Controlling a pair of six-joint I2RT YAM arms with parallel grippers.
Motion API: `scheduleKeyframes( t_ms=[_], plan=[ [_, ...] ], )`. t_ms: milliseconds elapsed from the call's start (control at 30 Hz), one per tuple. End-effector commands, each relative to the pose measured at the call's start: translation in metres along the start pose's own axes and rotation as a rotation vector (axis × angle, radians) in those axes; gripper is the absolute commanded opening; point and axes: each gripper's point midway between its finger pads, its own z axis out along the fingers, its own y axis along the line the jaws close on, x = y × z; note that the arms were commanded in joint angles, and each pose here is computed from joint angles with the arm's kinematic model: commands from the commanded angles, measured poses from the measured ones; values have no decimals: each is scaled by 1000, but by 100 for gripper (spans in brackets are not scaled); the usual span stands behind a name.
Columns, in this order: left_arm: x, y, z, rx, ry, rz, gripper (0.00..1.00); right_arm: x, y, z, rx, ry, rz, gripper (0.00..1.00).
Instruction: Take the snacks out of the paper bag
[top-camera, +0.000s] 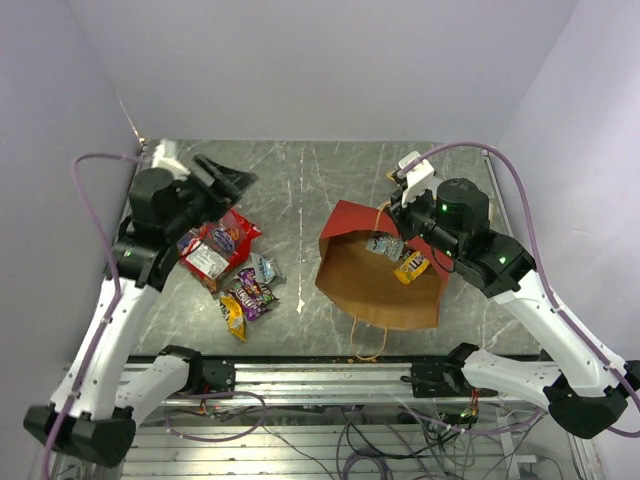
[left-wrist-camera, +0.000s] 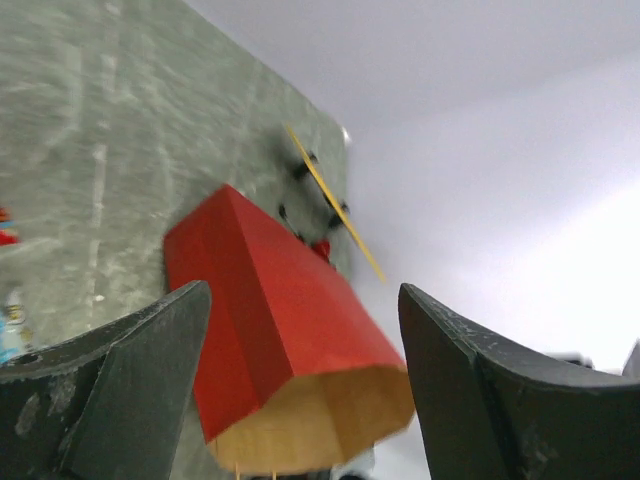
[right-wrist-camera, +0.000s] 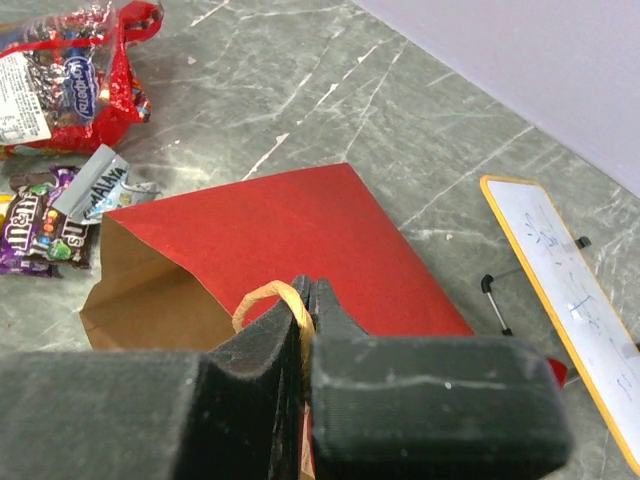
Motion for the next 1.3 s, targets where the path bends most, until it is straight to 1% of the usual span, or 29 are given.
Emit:
scheduleKeyframes(
  t_ms=[0, 100, 200, 300, 400, 467, 600, 900, 1000, 1100, 1167, 1200, 1267],
  plan=[
    [52, -72, 5, 255, 159, 297, 86, -21, -3, -9, 5, -63, 9, 0],
    [120, -93, -3, 320, 280, 418, 86, -22, -3, -8, 6, -64, 5, 0],
    [180, -94, -11, 325, 378, 500, 85, -25, -6, -10, 15, -66, 1, 0],
    [236, -104, -30, 361, 419, 617, 86, -27, -7, -13, 22, -71, 1, 0],
    [274, -100, -32, 346, 406, 727, 87, -25, -8, -14, 26, -67, 3, 0],
    [296, -95, -34, 364, 383, 797, 88, -24, -7, -13, 23, -63, 5, 0],
    [324, -84, -37, 420, 345, 922, 88, -25, -6, -13, 17, -51, 10, 0],
    [355, -59, -31, 451, 328, 1084, 88, -28, -7, -15, 26, -49, 38, 0],
    [361, -43, -17, 420, 278, 1136, 89, -28, -9, -14, 37, -46, 41, 0],
    [365, -41, -5, 391, 235, 1198, 88, -27, -9, -13, 36, -31, 40, 0],
    [370, -40, 6, 363, 209, 1227, 85, -25, -9, -12, 34, -15, 37, 0],
    [374, -38, 13, 348, 206, 1241, 80, -25, -9, -11, 36, -9, 36, 0],
    [379, -38, 25, 333, 190, 1249, 75, -26, -10, -12, 37, 1, 31, 0]
  ],
)
